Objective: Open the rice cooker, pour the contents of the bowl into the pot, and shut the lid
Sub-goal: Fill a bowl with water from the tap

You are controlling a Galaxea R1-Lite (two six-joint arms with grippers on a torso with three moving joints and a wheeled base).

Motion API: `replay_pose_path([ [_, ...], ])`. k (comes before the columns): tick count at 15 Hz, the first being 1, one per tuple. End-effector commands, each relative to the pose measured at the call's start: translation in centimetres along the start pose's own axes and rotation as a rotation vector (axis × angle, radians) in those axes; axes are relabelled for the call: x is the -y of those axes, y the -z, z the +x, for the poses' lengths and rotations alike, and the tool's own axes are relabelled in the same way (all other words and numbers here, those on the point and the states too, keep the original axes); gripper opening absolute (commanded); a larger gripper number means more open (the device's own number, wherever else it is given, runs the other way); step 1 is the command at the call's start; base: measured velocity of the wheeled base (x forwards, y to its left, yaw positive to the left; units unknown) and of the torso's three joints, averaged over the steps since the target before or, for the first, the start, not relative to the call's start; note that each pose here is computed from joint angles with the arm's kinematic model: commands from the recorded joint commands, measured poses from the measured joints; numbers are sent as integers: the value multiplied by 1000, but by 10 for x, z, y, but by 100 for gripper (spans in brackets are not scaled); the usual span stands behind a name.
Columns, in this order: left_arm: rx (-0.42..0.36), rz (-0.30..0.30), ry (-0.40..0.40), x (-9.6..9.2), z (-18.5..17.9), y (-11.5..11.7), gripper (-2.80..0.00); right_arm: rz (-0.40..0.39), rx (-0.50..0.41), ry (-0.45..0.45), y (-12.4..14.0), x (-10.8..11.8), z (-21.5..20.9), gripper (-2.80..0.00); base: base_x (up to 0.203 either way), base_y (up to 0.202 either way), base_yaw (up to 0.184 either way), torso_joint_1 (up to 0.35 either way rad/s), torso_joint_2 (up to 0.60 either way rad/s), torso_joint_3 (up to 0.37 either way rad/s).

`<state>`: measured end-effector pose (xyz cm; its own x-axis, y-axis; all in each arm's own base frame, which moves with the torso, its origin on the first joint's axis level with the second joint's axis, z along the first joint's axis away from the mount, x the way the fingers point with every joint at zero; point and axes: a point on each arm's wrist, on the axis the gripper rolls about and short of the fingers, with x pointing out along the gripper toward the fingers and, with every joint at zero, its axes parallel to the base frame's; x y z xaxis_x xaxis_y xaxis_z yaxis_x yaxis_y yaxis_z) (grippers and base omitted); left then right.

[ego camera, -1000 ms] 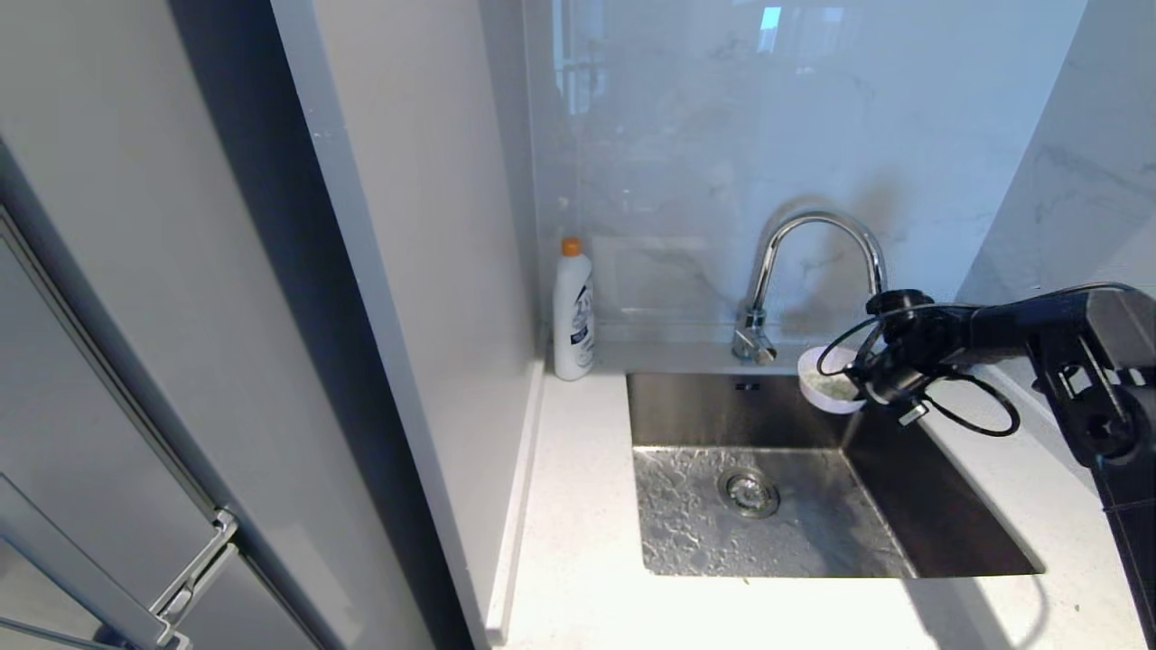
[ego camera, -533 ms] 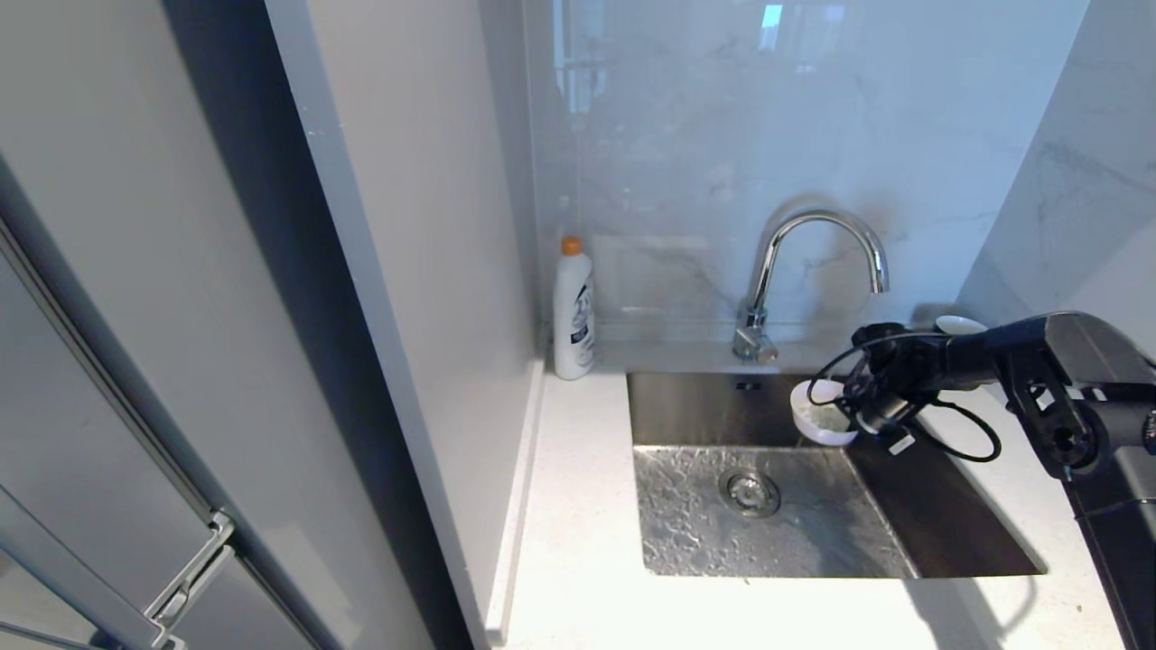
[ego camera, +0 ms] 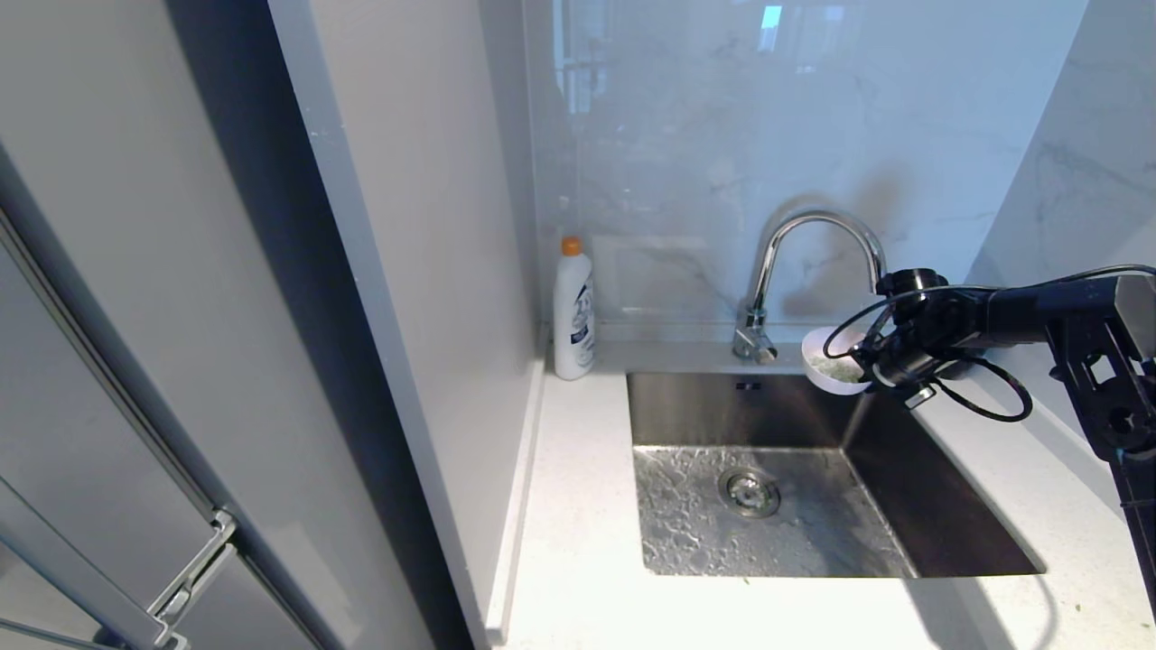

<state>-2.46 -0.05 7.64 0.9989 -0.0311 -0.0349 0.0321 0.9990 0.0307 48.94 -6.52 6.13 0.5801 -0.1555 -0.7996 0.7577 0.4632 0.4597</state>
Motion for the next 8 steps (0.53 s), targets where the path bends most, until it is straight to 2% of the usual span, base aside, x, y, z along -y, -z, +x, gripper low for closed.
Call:
replay_pose_path([
  [1,0,0,0,0,0,0,-280,6,5,-4,-1,-1,-3,-280,0,0,0,0,0,0],
  [8,0,0,0,0,0,0,-280,15,-8,11,0,0,-4,-280,0,0,0,0,0,0],
])
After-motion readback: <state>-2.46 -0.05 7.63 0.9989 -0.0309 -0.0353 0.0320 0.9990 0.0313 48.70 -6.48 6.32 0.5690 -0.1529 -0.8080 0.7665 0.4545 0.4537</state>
